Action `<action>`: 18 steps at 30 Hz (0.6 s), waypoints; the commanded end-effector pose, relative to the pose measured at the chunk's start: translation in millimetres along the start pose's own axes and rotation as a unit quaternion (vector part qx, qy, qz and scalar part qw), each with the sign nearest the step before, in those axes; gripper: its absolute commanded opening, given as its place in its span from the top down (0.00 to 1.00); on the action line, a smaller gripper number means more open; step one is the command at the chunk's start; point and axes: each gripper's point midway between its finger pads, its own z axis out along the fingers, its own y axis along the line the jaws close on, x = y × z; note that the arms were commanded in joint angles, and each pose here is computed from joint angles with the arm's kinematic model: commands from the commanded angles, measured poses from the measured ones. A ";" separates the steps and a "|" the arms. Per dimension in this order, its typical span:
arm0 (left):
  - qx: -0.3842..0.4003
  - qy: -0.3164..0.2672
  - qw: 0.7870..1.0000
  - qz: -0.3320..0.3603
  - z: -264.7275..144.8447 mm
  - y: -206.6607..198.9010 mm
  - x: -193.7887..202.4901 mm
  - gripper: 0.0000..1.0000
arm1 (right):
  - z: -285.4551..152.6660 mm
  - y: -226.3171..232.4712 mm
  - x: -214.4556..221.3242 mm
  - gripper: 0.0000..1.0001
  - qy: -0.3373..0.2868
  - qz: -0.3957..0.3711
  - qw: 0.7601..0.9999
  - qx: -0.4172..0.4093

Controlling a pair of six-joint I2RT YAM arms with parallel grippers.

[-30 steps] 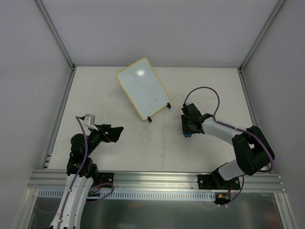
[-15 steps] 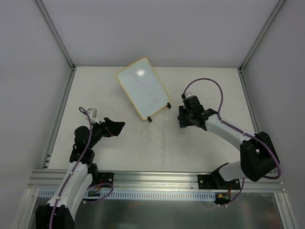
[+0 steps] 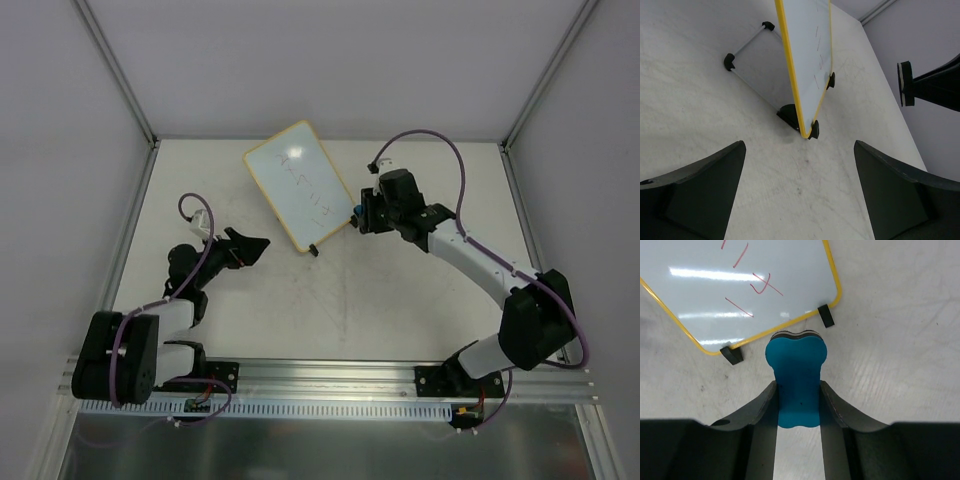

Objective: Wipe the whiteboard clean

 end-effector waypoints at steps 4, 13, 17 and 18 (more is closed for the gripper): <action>0.124 -0.064 0.988 0.067 22.6 -46.8 -45.1 0.08 | 13.2 27.7 -46.2 1.00 -0.040 -0.021 0.998 -0.050; 0.131 -0.055 0.987 0.077 66.6 -35.7 -50.0 0.08 | 32.3 39.6 -64.8 1.00 -0.046 -0.036 0.996 -0.062; 0.136 -0.058 0.986 0.075 82.5 -30.2 -53.9 0.12 | 39.1 40.6 -68.8 1.00 -0.051 -0.044 0.996 -0.058; 0.135 -0.058 0.986 0.078 84.2 -29.0 -54.4 0.12 | 41.0 39.9 -68.9 1.00 -0.050 -0.044 0.996 -0.058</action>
